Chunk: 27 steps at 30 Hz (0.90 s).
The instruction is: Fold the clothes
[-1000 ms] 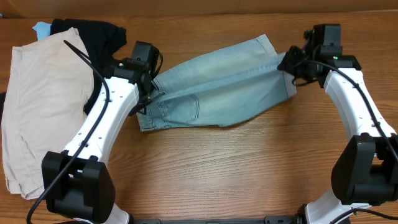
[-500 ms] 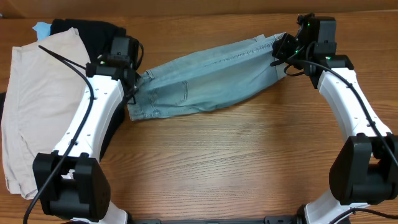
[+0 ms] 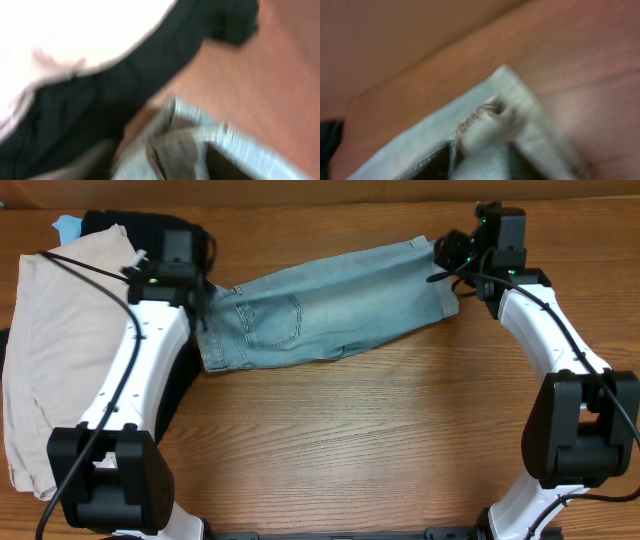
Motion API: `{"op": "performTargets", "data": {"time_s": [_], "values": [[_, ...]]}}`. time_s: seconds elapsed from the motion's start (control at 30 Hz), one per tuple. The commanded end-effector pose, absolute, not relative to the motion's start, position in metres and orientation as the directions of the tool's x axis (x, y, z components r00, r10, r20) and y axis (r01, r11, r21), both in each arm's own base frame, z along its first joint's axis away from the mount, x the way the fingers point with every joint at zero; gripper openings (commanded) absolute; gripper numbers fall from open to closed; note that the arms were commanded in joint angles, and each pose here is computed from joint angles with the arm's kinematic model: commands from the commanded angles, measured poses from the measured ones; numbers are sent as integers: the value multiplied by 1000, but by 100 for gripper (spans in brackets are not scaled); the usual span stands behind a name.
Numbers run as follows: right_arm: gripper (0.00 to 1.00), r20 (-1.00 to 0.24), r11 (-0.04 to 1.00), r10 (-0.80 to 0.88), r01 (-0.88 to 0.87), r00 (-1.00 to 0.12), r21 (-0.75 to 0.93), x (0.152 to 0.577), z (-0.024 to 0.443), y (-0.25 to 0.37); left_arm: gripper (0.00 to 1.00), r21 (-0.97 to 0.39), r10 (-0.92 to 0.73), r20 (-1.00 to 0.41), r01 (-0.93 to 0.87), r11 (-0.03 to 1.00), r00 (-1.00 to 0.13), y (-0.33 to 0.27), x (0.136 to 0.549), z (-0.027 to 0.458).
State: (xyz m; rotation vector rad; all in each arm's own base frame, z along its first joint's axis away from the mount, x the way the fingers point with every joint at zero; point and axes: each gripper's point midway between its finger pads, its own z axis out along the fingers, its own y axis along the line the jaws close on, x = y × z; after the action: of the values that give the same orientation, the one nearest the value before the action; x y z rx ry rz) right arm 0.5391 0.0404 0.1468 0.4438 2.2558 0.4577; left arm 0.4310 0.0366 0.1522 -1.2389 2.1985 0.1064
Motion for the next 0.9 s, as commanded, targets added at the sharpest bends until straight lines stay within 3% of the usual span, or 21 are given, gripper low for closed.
{"op": "performTargets", "data": {"time_s": [0.0, 0.13, 0.3, 0.43, 0.57, 0.67, 0.73, 0.87], "values": [[100, -677, 886, 454, 209, -580, 415, 553, 152, 28, 100, -186, -649, -680, -776, 602, -341, 67, 447, 178], [100, -654, 881, 451, 185, -608, 435, 541, 165, 33, 100, -127, -526, -717, -656, 744, -457, 58, 464, 197], [100, -639, 888, 423, 151, -643, 435, 513, 194, 32, 100, -79, -440, -647, -519, 851, -623, 37, 457, 208], [100, -634, 904, 388, 141, -668, 405, 493, 207, 31, 100, -131, -399, -525, -392, 911, -752, 6, 441, 198], [100, -579, 908, 378, 169, -722, 382, 479, 190, 31, 100, -228, -392, -426, -323, 919, -815, -22, 432, 182], [100, -534, 908, 378, 192, -756, 371, 469, 178, 31, 73, -238, -319, -400, -239, 941, -859, -42, 430, 168], [100, -513, 908, 379, 203, -771, 366, 464, 174, 31, 40, -215, -257, -400, -182, 959, -880, -53, 432, 158], [97, -497, 908, 379, 210, -781, 362, 460, 171, 31, 22, -138, -153, -405, -105, 985, -901, -67, 442, 132]]}}
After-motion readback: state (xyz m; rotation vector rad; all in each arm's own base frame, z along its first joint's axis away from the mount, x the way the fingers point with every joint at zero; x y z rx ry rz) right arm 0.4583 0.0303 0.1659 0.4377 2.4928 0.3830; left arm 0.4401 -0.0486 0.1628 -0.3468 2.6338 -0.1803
